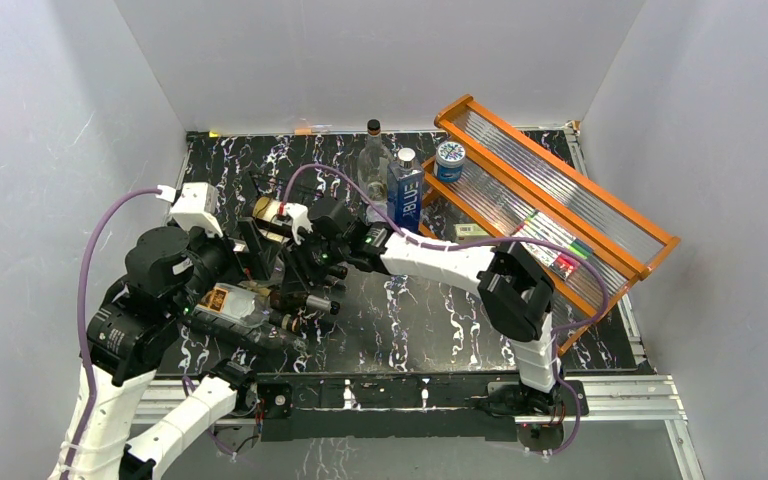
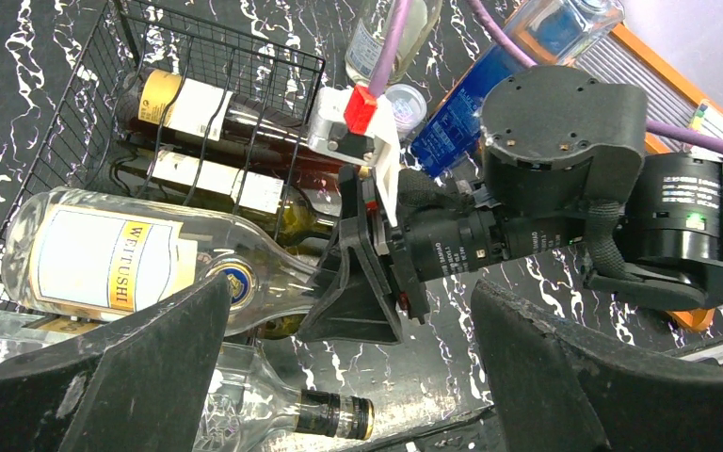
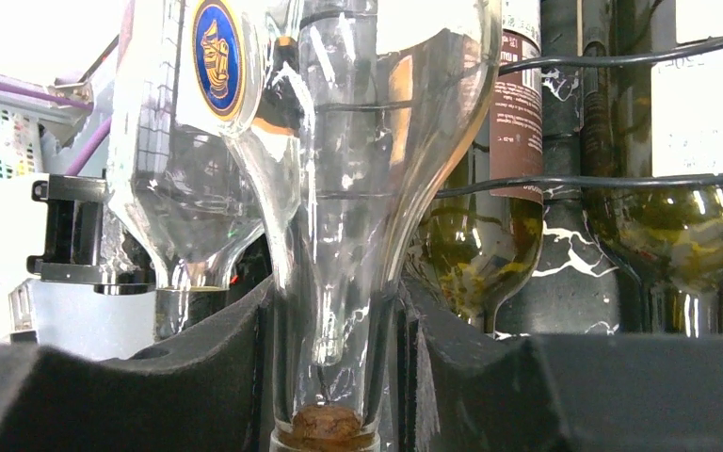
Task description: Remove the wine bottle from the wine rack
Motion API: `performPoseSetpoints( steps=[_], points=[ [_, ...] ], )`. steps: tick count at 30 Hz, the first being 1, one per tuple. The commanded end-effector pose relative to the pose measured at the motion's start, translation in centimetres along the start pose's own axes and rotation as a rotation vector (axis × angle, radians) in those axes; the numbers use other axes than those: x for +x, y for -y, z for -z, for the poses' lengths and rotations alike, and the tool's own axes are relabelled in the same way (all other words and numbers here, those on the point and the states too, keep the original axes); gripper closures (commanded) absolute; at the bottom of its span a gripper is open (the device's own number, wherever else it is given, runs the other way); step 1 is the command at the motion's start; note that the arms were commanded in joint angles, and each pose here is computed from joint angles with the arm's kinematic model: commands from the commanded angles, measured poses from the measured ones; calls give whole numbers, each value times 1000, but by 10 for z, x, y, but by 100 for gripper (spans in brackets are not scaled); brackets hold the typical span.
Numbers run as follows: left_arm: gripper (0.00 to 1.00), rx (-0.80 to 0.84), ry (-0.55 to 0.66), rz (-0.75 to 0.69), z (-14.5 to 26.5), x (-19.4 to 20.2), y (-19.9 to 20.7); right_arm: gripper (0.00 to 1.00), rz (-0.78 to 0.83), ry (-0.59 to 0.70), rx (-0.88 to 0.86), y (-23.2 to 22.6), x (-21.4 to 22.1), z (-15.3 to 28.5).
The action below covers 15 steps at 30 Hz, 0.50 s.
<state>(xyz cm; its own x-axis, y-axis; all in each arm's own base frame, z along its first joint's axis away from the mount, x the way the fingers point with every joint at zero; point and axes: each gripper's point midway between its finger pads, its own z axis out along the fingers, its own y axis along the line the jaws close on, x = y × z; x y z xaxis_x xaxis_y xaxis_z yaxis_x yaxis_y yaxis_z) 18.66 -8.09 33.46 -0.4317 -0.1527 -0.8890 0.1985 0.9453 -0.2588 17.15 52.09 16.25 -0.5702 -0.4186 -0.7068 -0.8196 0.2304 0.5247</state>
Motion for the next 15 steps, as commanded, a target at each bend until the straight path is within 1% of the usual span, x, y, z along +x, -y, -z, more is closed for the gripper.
performPoseSetpoints(
  steps=[1, 8, 12, 15],
  points=[
    [2, 1, 19, -7, 2, -8, 1, 100, 47, 201, -10, -31, -66, 43],
    [2, 3, 23, -11, 1, -10, 2, 100, 37, 275, 5, -40, -77, 65],
    [2, 6, 20, -12, -2, -12, 3, 100, 27, 276, 11, -38, -75, 68],
    [2, 12, 20, -11, -4, -12, 5, 100, 36, 309, 12, -46, -80, 83]
  ],
)
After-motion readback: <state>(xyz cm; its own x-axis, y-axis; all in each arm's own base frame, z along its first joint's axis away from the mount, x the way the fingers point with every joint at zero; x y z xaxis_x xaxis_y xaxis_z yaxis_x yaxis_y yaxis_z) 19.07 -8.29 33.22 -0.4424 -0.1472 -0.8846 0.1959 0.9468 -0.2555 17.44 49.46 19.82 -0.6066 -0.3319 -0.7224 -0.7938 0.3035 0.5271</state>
